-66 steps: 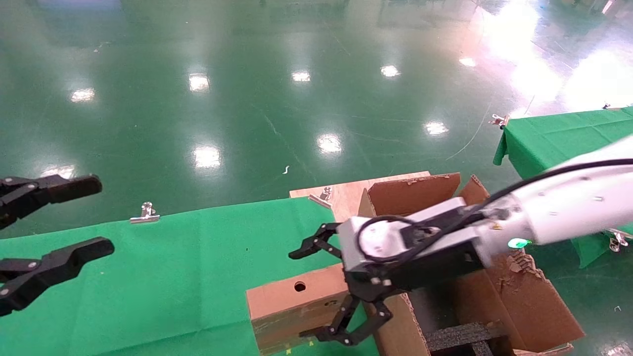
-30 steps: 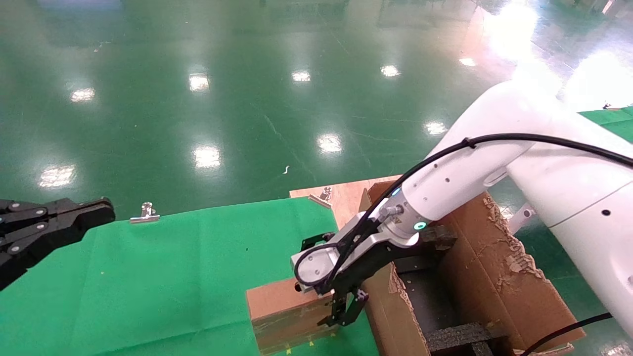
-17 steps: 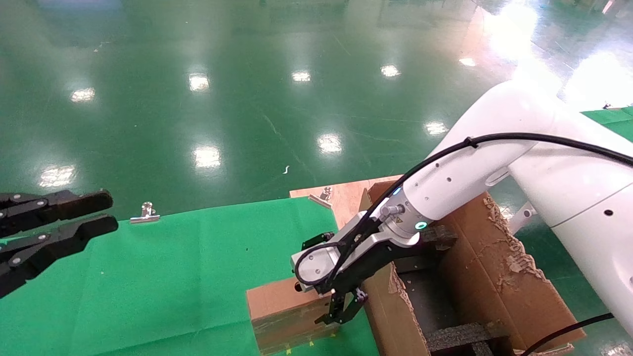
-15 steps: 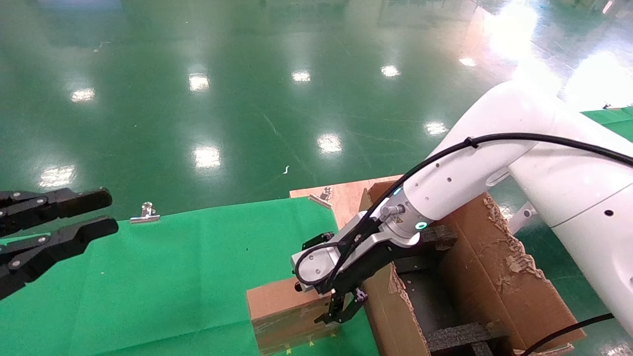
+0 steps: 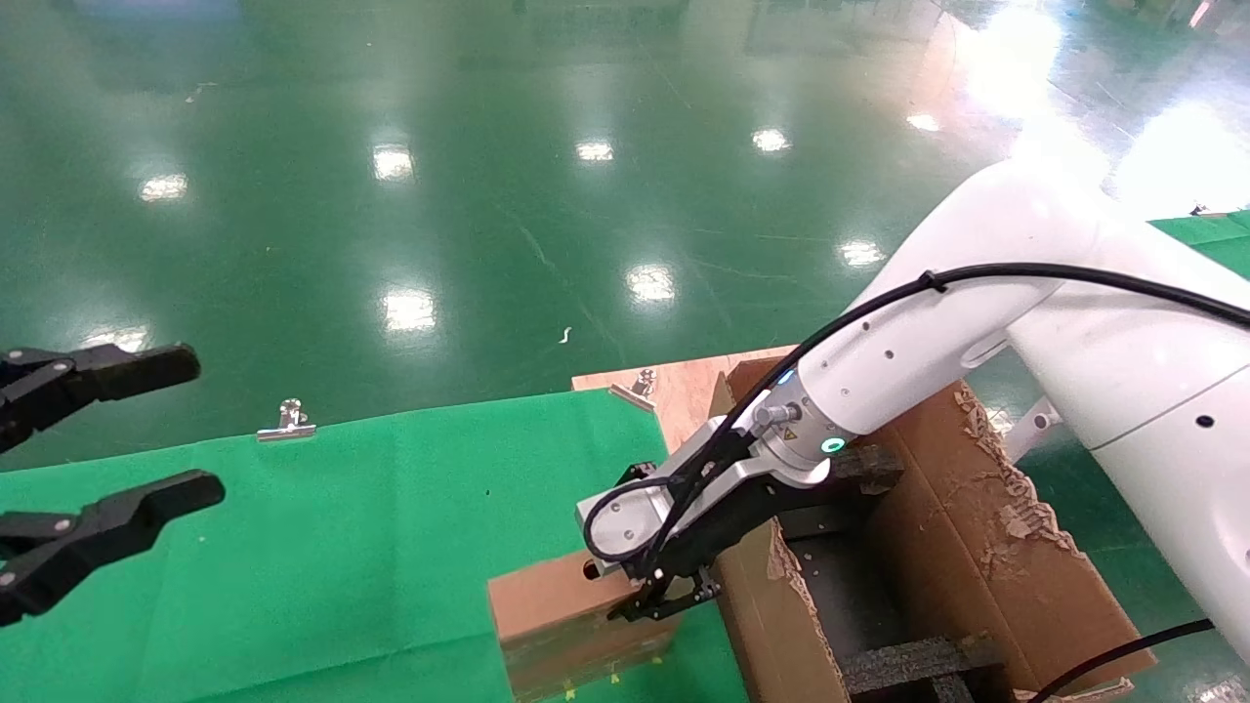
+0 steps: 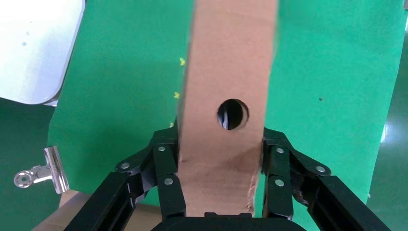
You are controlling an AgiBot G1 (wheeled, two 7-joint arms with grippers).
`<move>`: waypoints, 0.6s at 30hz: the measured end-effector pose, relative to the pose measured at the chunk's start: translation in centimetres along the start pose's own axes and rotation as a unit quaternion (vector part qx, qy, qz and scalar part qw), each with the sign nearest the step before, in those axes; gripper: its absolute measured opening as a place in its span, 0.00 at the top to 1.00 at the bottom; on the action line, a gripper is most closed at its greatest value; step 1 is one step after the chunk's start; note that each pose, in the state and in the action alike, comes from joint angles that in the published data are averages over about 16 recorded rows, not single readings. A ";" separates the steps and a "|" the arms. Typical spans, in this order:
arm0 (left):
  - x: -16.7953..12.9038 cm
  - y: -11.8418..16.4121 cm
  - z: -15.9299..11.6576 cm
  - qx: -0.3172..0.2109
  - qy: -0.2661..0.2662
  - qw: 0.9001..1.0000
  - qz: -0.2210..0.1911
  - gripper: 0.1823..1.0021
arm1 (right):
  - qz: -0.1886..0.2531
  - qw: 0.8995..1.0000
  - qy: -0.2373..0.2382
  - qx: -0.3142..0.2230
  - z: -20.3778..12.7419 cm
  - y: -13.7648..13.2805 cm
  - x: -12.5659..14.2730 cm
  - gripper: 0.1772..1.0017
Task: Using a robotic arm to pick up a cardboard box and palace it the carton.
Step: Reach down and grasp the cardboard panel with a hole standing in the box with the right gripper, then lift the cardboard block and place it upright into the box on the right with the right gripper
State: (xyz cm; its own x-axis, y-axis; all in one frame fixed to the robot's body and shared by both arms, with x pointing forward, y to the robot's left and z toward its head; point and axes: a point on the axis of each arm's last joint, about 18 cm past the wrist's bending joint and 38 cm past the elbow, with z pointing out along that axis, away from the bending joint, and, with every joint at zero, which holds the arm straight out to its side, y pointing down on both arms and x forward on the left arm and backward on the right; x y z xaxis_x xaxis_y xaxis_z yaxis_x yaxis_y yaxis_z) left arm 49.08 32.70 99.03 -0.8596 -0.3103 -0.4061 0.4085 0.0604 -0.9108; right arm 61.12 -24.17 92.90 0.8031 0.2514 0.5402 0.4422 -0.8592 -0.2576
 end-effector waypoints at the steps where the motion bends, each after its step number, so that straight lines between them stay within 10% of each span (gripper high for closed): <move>1: 0.0 0.0 0.0 0.000 0.000 1.000 0.000 0.45 | 0.000 1.000 0.000 0.000 0.0 0.0 0.0 0.47; 18: 0.0 0.0 0.0 0.000 0.000 1.000 0.000 0.08 | 0.011 0.998 0.050 0.033 -4.6 -0.8 2.5 0.78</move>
State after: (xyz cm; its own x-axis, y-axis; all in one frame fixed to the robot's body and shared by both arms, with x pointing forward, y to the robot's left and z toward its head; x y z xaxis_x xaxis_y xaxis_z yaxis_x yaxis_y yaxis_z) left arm 49.08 32.70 99.03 -0.8596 -0.3103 -0.4061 0.4085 0.0604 -0.9108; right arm 60.90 -24.94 98.12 0.7710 0.1844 0.6095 0.4525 -0.8321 -0.3207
